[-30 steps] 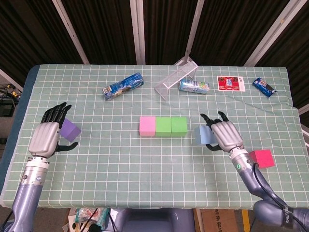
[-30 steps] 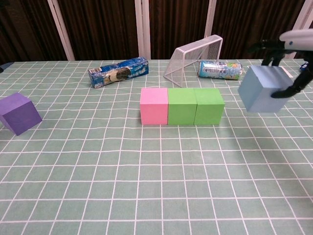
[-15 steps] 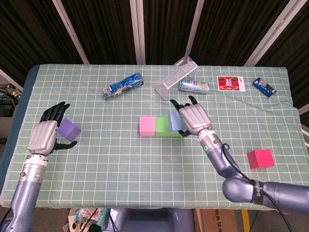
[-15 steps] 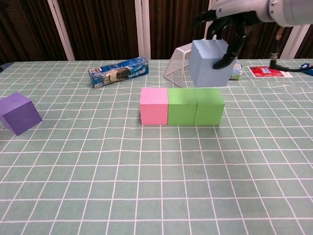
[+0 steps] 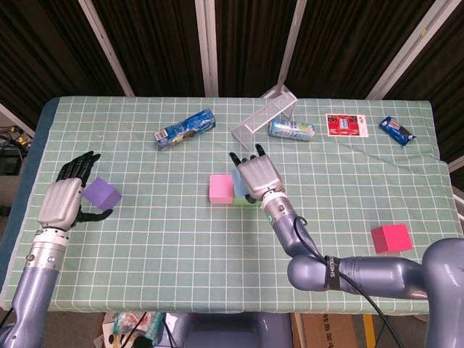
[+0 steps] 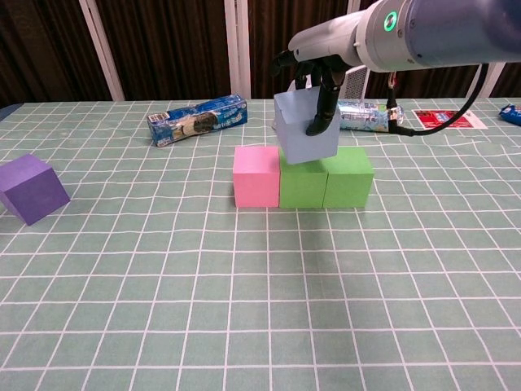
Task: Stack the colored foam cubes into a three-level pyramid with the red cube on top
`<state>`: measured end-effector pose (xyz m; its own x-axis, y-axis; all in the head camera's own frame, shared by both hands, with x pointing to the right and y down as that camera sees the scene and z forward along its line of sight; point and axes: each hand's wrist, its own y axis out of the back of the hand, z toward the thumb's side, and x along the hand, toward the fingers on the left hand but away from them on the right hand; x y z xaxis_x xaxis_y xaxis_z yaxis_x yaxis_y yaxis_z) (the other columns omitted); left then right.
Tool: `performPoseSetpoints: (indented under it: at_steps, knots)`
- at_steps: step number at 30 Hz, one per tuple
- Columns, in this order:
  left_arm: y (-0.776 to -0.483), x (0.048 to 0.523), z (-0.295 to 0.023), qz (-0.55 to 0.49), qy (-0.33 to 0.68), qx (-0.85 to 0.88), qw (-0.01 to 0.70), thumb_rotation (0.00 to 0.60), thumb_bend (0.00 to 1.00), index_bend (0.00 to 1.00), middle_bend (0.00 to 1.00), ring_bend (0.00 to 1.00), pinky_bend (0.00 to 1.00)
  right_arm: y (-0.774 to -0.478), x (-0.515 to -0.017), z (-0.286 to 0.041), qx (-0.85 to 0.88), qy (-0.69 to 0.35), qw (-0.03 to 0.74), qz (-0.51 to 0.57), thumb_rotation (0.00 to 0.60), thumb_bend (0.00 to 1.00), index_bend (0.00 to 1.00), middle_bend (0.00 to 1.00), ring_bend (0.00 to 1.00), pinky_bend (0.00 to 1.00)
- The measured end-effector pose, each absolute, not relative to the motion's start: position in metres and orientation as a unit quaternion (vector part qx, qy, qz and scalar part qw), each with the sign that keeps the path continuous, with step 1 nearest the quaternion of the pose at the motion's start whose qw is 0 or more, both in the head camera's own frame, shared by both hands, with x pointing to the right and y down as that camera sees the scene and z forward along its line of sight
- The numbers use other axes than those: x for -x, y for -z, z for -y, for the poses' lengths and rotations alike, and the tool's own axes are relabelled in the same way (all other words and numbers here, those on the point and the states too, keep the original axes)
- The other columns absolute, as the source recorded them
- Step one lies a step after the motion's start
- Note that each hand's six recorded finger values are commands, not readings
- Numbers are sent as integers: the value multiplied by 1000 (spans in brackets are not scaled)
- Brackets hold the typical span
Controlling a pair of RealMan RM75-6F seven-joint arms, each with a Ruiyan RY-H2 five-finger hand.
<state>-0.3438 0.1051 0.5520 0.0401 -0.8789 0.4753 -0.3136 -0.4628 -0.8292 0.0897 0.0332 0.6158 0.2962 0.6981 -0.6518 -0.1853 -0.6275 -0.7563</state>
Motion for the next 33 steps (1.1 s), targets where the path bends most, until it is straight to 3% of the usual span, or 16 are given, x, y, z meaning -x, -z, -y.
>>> performPoseSetpoints:
  at_steps: [18, 33]
  knots:
    - [-554, 344, -106, -441, 534, 672, 262, 600, 108, 0, 6, 7, 37, -623, -99, -22, 704, -606, 291, 231, 600, 302, 0, 417, 304, 0]
    - [-555, 341, -107, -438, 535, 672, 265, 600, 108, 0, 6, 7, 30, -633, -118, -23, 709, -597, 283, 246, 600, 302, 0, 417, 304, 0]
